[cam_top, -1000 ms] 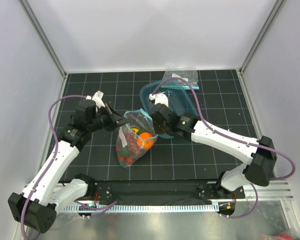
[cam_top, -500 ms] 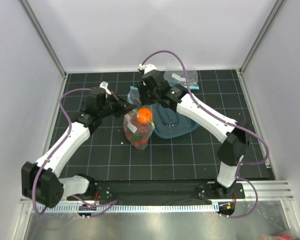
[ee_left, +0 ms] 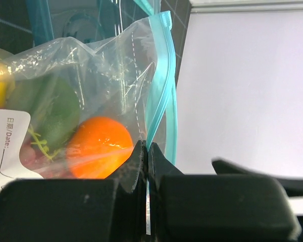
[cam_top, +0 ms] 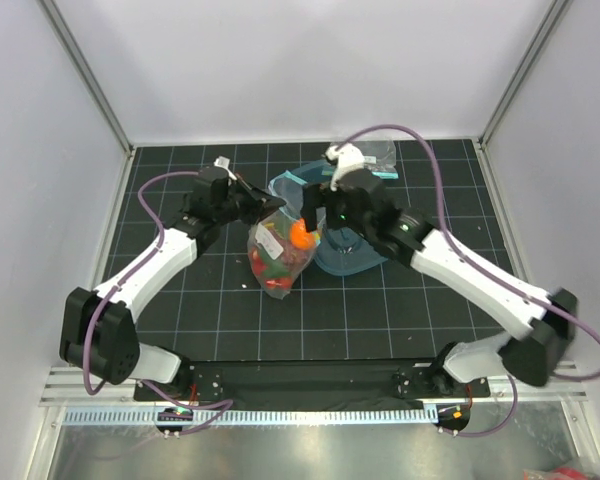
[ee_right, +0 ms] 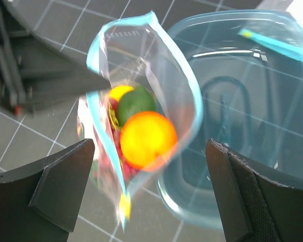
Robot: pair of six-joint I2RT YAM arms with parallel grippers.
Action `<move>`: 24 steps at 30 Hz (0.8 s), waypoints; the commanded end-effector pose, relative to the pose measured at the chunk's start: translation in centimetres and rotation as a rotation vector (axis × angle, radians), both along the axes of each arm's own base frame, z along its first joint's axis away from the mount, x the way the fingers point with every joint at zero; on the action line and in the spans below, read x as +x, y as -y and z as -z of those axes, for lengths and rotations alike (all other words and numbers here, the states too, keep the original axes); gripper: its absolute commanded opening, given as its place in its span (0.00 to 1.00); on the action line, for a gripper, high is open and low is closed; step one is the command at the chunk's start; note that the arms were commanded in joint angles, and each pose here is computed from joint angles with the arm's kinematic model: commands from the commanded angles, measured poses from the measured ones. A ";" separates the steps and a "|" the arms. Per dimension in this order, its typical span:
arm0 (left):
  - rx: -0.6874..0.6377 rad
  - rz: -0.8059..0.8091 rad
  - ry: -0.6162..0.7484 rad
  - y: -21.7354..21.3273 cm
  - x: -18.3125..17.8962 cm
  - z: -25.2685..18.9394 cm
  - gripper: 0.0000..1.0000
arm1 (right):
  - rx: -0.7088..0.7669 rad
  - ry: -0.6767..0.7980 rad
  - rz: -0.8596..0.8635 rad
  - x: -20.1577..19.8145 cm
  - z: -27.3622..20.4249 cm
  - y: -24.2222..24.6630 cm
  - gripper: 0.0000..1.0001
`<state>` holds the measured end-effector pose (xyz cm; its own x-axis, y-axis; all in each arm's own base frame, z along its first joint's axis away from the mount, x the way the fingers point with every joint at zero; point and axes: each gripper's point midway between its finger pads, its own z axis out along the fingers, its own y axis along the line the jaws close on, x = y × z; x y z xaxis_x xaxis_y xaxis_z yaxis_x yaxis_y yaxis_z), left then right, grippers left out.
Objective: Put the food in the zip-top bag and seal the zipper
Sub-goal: Adjust the zipper food storage bag at the center of the board.
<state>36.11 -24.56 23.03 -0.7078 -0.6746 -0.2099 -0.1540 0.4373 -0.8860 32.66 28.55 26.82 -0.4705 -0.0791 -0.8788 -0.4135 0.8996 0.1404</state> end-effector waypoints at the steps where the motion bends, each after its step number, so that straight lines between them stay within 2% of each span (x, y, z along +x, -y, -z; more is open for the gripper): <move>1: -0.054 -0.028 0.162 -0.1 1.0 -5.5 0.00 | 0.109 0.107 0.050 -1.4 -2.9 2.3 1.00; 2: -0.052 -0.028 0.163 -0.1 0.9 -5.5 0.00 | 0.134 0.100 0.015 -2.6 -3.3 2.5 0.99; 3: -0.051 -0.030 0.165 -0.1 1.0 -5.6 0.00 | 0.115 0.058 0.010 -3.5 -1.5 3.0 0.97; 5: -0.046 -0.031 0.169 -0.2 1.0 -5.6 0.00 | 0.172 0.033 -0.026 -5.4 -1.5 3.4 0.88; 6: -0.044 -0.032 0.167 -0.3 0.9 -5.5 0.00 | 0.176 0.012 -0.038 -6.1 0.1 3.5 0.82; 9: -0.037 -0.031 0.170 -0.3 0.9 -5.4 0.00 | 0.259 0.012 -0.135 -8.1 1.2 2.8 0.77; 17: -0.027 -0.019 0.157 -0.2 0.7 -5.0 0.00 | 0.356 0.043 -0.197 -8.3 2.4 0.8 0.72; 24: -0.028 -0.018 0.154 -0.2 0.8 -5.0 0.00 | 0.336 0.053 -0.201 -7.3 2.7 -0.7 0.71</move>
